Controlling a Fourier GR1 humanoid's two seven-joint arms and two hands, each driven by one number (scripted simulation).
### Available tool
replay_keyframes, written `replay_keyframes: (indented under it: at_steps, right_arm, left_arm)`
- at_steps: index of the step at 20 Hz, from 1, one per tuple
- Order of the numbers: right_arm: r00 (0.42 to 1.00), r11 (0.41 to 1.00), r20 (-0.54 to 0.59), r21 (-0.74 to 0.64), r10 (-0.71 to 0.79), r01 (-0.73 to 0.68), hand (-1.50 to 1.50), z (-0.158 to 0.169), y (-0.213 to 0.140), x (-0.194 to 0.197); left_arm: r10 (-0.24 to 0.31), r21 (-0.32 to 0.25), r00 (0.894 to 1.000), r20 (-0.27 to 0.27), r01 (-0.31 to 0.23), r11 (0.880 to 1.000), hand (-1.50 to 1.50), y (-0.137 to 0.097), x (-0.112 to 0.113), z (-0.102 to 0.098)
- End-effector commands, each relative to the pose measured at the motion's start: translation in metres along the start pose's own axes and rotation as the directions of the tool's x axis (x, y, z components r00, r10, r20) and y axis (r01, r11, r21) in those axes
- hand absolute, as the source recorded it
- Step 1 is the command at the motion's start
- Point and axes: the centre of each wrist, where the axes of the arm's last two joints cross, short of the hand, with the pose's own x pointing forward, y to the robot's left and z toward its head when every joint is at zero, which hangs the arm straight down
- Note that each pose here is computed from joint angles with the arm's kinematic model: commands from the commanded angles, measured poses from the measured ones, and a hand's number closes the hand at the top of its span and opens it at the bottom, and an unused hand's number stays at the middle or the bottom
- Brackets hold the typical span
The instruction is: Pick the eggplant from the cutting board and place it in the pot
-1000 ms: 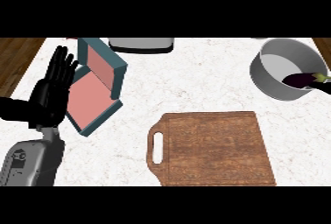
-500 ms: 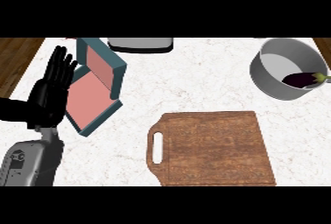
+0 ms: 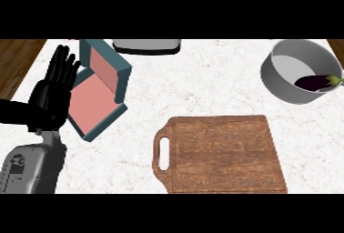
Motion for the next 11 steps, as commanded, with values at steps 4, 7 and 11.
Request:
replay_keyframes:
  at_steps: [4, 7, 11]
  right_arm:
    - [1.0, 1.0, 0.008, -0.03, -0.009, 0.009, -1.5, 0.019, -0.052, 0.001]
    - [1.0, 0.999, 0.004, -0.046, 0.0, 0.0, -1.5, 0.028, -0.064, -0.002]
    - [1.0, 0.999, 0.008, -0.051, 0.007, -0.007, -1.5, 0.039, -0.061, -0.015]
  left_arm:
    - [-0.003, 0.005, 1.0, 0.006, 0.003, 1.0, 0.0, 0.008, 0.001, 0.003]
    - [0.008, -0.006, 1.0, -0.007, -0.008, 1.0, 0.0, 0.003, 0.002, 0.007]
    - [-0.007, 0.005, 1.0, 0.009, 0.007, 1.0, 0.0, -0.001, -0.005, 0.003]
